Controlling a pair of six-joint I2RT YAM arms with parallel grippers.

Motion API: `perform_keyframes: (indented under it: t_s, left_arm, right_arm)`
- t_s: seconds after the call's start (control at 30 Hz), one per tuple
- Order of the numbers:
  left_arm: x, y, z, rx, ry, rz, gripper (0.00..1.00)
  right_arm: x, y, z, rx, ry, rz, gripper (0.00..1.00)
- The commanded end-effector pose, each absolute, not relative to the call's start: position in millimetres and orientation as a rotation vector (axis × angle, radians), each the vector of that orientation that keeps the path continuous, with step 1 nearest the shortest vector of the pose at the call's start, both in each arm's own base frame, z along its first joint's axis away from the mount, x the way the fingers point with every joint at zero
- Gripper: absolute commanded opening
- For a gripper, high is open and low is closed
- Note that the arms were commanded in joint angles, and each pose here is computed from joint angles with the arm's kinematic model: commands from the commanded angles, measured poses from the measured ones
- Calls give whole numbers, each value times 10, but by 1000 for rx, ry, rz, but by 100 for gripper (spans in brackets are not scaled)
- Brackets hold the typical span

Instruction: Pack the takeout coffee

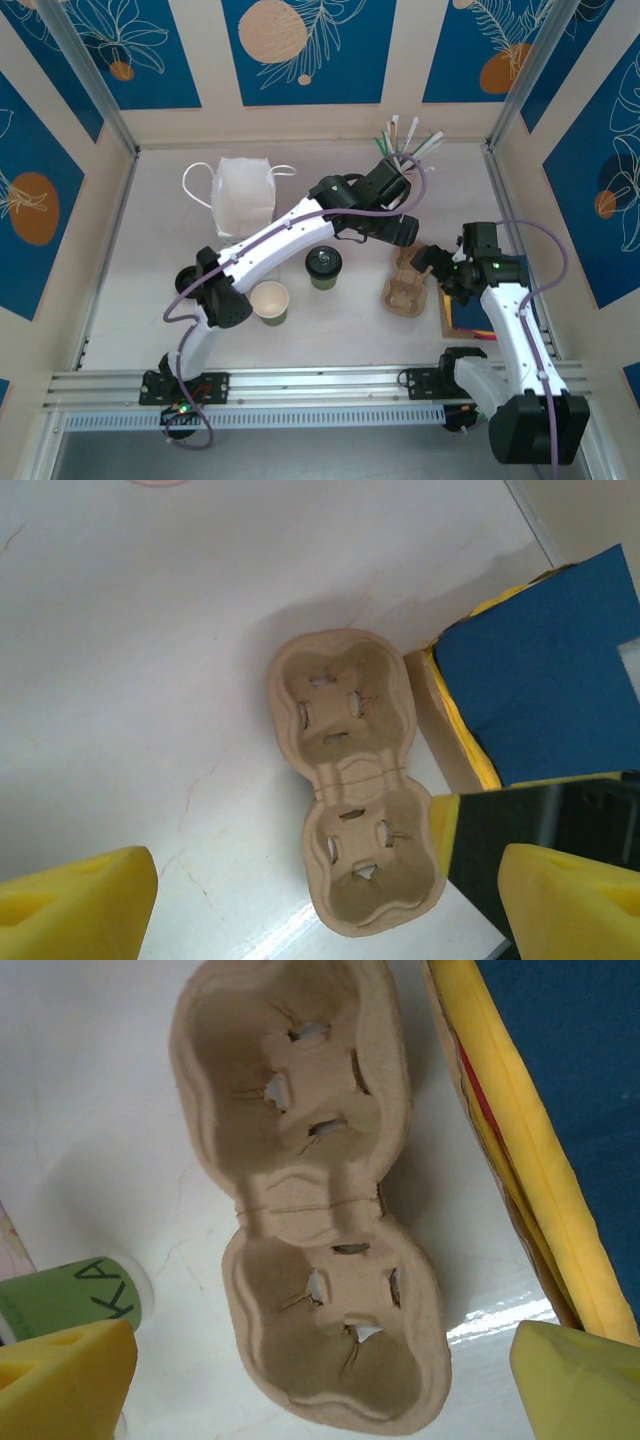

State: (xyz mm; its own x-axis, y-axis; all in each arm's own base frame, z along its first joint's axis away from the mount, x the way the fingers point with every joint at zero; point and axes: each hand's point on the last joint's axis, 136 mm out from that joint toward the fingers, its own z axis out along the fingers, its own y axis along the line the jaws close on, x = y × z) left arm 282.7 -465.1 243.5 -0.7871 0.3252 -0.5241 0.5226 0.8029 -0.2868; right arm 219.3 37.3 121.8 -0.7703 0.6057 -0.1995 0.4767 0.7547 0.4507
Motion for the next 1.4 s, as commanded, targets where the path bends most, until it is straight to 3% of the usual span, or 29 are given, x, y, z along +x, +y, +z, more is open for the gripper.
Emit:
perform_keyframes:
  t_s: [0.0,0.6,1.0,1.23,1.37]
  left_arm:
    - [2789,-4649,2403,619,2561,-583,88]
    - [2831,-4530,2434,627,2555,-534,90]
    - [2899,-4466,2423,612,2561,-515,91]
    - [2910,-4464,2378,610,2574,-511,90]
    - [2895,-4506,2276,604,2606,-525,82]
  right_arm:
    - [2324,450,1185,840,2600,633,95]
    - [2569,639,684,780,2793,514,93]
    - [2713,1102,867,603,2771,754,90]
    - [2656,892,1007,660,2739,663,91]
    - [2568,677,1089,730,2704,586,92]
